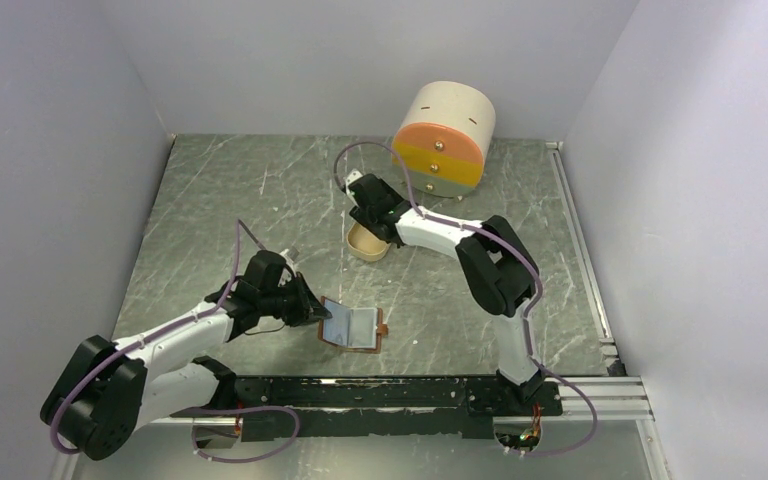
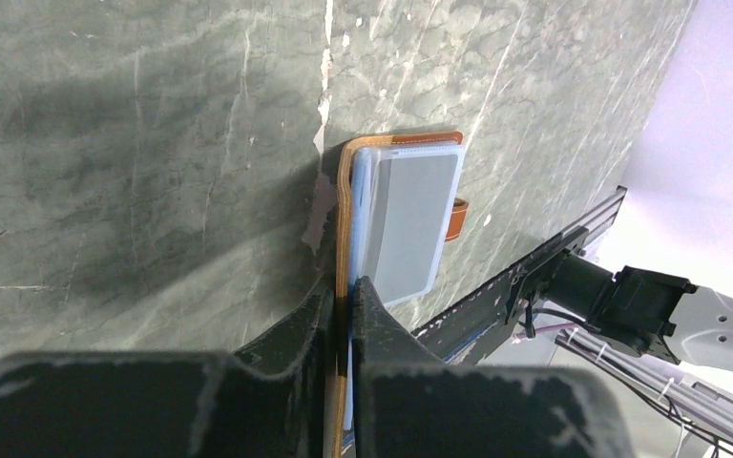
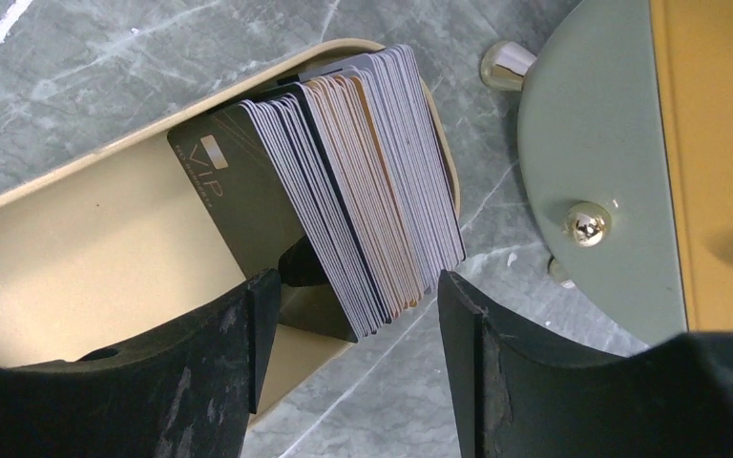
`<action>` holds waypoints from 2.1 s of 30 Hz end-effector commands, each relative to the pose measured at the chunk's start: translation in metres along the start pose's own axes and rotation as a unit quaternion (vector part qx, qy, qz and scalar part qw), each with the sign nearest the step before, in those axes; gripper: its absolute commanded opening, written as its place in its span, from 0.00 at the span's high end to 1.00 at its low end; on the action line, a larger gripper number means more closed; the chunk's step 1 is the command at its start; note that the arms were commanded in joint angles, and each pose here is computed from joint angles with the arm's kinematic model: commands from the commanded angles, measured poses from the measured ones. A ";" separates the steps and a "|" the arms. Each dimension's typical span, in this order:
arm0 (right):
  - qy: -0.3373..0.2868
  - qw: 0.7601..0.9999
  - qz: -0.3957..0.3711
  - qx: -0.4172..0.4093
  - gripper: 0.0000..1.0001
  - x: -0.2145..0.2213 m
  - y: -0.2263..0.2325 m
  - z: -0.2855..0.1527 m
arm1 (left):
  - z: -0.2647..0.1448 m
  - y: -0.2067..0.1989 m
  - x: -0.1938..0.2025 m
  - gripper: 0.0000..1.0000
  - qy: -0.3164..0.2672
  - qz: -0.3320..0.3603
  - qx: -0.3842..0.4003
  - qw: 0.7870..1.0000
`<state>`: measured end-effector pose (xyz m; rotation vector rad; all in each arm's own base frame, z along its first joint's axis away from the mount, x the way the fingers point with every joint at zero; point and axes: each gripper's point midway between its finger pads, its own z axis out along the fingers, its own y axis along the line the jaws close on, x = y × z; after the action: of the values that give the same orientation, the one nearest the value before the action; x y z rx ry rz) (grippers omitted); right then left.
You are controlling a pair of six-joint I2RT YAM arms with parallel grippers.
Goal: Put the credit cards into the card holder
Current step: Pick up the credit card from the storage box.
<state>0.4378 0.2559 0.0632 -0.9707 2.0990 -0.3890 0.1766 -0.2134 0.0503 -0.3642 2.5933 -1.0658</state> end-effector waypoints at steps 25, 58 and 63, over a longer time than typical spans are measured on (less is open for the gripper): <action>-0.019 0.999 0.001 0.040 0.49 -0.026 -0.014 -0.003 | -0.007 -0.009 0.003 0.91 -0.003 -0.010 0.033 0.999; -0.010 1.000 -0.027 -0.003 0.39 -0.028 0.003 0.003 | -0.004 -0.006 0.005 0.91 0.002 -0.011 0.031 0.999; -0.003 0.999 -0.040 0.001 0.33 -0.024 0.006 0.008 | -0.002 -0.005 0.005 0.91 0.005 -0.011 0.031 0.999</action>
<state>0.4472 0.2742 0.0714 -1.0196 2.0701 -0.4087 0.1716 -0.2135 0.0522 -0.3883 2.5727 -1.1082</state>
